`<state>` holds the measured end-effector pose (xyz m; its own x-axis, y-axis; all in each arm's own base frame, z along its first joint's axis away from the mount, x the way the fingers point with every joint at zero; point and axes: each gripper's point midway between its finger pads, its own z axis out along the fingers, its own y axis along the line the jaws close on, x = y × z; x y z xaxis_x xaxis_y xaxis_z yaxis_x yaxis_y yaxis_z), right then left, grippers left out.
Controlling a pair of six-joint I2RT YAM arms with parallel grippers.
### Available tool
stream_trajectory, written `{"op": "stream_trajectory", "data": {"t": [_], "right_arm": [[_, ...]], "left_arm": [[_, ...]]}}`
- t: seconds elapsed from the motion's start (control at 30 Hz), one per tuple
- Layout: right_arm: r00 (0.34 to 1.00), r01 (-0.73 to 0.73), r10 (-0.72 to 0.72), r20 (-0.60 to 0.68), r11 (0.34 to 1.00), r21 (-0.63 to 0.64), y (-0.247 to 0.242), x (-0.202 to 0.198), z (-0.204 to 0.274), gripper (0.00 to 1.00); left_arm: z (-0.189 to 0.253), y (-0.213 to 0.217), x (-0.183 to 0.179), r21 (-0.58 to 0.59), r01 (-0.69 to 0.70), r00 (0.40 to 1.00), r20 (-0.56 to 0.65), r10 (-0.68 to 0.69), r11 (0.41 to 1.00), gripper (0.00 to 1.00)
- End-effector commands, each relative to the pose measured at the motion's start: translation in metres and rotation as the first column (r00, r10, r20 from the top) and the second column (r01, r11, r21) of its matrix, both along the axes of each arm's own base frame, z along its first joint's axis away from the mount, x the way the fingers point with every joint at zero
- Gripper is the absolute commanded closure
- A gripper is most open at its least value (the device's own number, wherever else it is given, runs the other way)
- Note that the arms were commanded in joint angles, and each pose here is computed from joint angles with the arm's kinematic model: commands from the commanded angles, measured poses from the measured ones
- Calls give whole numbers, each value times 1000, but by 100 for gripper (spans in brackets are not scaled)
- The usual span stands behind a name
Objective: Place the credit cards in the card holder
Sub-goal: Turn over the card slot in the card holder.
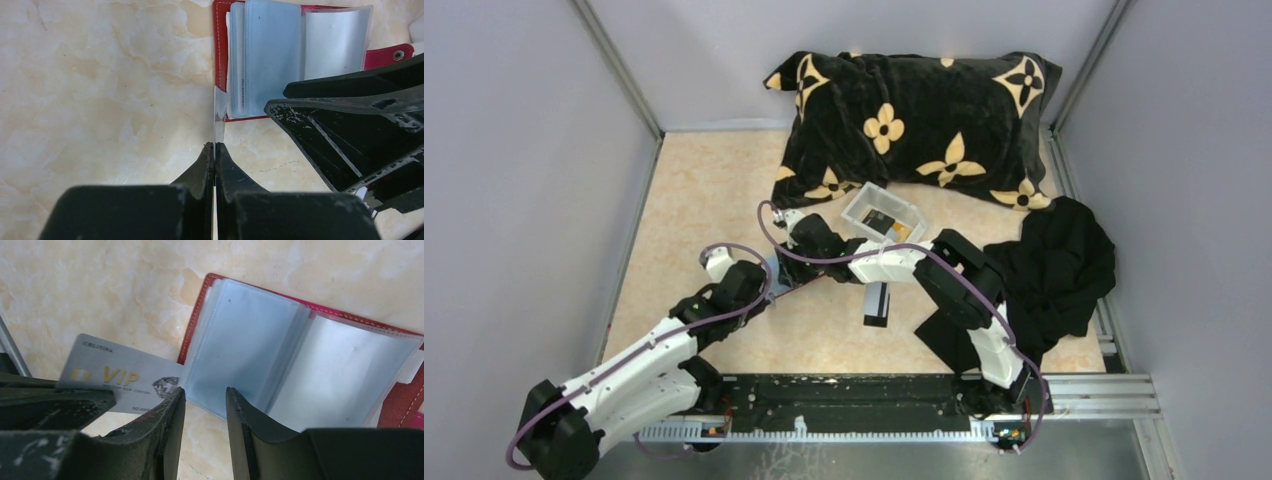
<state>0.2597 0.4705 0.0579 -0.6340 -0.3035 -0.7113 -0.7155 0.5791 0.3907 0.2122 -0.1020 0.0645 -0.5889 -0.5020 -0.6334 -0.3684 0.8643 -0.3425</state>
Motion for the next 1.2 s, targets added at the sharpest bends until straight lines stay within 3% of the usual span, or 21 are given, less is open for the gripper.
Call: {"op": "stream_trajectory", "data": {"t": [0.0,0.73,1.17], "right_arm": [[999,-17,15,34,997,74,18,4,22,64],[997,41,-50,52,984,173,-12,26,65,63],[978,92,14,-209,869,486,-49,33,97,57]], "left_arm": [[5,7,-7,17,-10,1000,-30,10,1000,100],[60,-17,15,-55,86,991,108,-79,995,100],[80,-40,34,-201,170,926,368,-86,965,100]]}}
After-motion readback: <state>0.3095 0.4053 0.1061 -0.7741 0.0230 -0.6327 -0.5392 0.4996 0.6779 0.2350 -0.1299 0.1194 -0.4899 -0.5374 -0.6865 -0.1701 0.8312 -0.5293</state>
